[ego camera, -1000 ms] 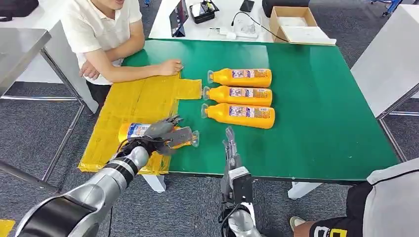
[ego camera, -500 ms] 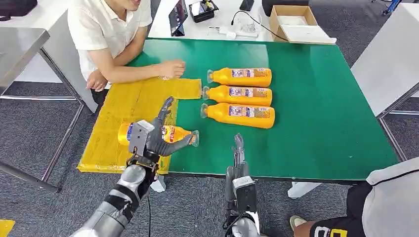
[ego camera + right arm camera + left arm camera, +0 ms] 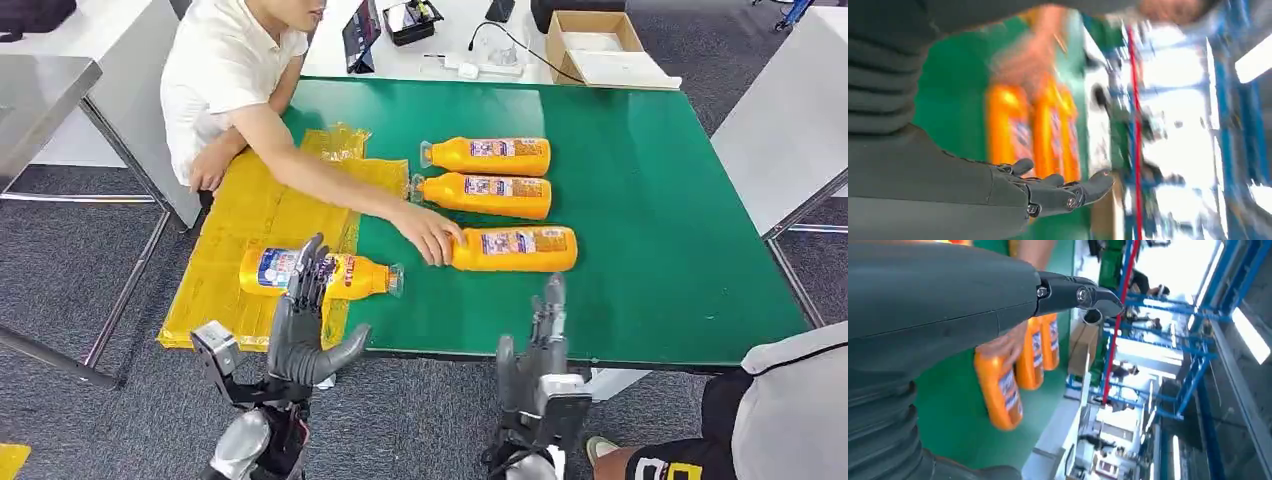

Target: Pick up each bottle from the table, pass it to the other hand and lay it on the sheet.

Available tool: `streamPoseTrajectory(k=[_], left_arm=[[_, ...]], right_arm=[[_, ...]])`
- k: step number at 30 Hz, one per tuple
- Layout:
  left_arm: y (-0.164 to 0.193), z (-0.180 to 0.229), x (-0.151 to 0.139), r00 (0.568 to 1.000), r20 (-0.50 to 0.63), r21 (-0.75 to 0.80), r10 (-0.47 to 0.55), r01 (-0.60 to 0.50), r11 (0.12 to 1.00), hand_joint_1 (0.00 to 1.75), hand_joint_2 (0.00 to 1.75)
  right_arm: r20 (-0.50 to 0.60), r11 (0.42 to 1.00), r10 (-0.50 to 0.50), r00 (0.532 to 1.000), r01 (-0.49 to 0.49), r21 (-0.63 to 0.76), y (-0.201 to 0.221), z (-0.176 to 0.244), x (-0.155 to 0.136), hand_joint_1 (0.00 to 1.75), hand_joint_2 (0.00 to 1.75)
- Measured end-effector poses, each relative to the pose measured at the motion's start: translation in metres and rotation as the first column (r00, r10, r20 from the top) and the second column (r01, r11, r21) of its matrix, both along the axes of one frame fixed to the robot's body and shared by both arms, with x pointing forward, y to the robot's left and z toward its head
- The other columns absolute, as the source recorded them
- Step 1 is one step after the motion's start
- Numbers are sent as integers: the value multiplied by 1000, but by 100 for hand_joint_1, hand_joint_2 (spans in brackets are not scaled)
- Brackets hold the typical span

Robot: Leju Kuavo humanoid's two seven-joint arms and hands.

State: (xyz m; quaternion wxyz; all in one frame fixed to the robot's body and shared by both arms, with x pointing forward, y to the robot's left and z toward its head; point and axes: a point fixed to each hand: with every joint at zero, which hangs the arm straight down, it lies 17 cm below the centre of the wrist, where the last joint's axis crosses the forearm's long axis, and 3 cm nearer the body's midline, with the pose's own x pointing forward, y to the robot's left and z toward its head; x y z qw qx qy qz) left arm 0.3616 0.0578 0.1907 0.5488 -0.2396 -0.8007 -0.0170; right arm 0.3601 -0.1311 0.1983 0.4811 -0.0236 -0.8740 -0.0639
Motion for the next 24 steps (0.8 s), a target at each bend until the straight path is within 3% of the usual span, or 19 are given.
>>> streamPoseTrajectory(k=[4, 5, 6, 11, 12, 13, 15, 17, 21, 24], left_arm=[[2, 1, -8, 1000, -2, -12, 8, -8, 1000, 0, 175], [3, 2, -9, 1000, -2, -14, 9, -9, 1000, 0, 175], [3, 3, -10, 1000, -2, -16, 9, -9, 1000, 0, 0], [15, -10, -4, 994, -57, 19, 98, -97, 995, 0, 0], [17, -14, -4, 991, -75, 27, 113, -111, 993, 0, 0], [19, -18, -3, 988, -93, 29, 123, -121, 992, 0, 175], [21, -24, -3, 983, -126, 27, 136, -134, 991, 0, 175], [15, -27, -6, 983, -152, 14, 107, -106, 994, 0, 175], [0, -35, -8, 986, -143, 80, 89, -78, 994, 0, 175], [-28, -43, -6, 993, -114, 145, 23, -6, 989, 0, 175]], right_arm=[[33, 997, -68, 997, 67, 28, -27, 15, 0, 0, 175], [37, 997, -77, 996, 76, 31, -30, 17, -1, 0, 0], [41, 996, -84, 996, 83, 33, -33, 19, -1, 0, 0], [-8, 983, -78, 997, 79, 168, -55, 8, 1, 0, 0], [-21, 979, -94, 995, 97, 177, -61, 4, 0, 0, 175], [-32, 976, -114, 993, 118, 181, -68, 1, 0, 0, 175], [-47, 973, -200, 979, 204, 111, -78, -2, -1, 0, 175], [29, 940, -322, 946, 323, -106, -76, 7, -6, 0, 175], [116, 874, -275, 954, 299, -383, -41, 8, 6, 0, 175], [259, 663, -185, 948, 315, -679, -10, 3, 25, 0, 175]])
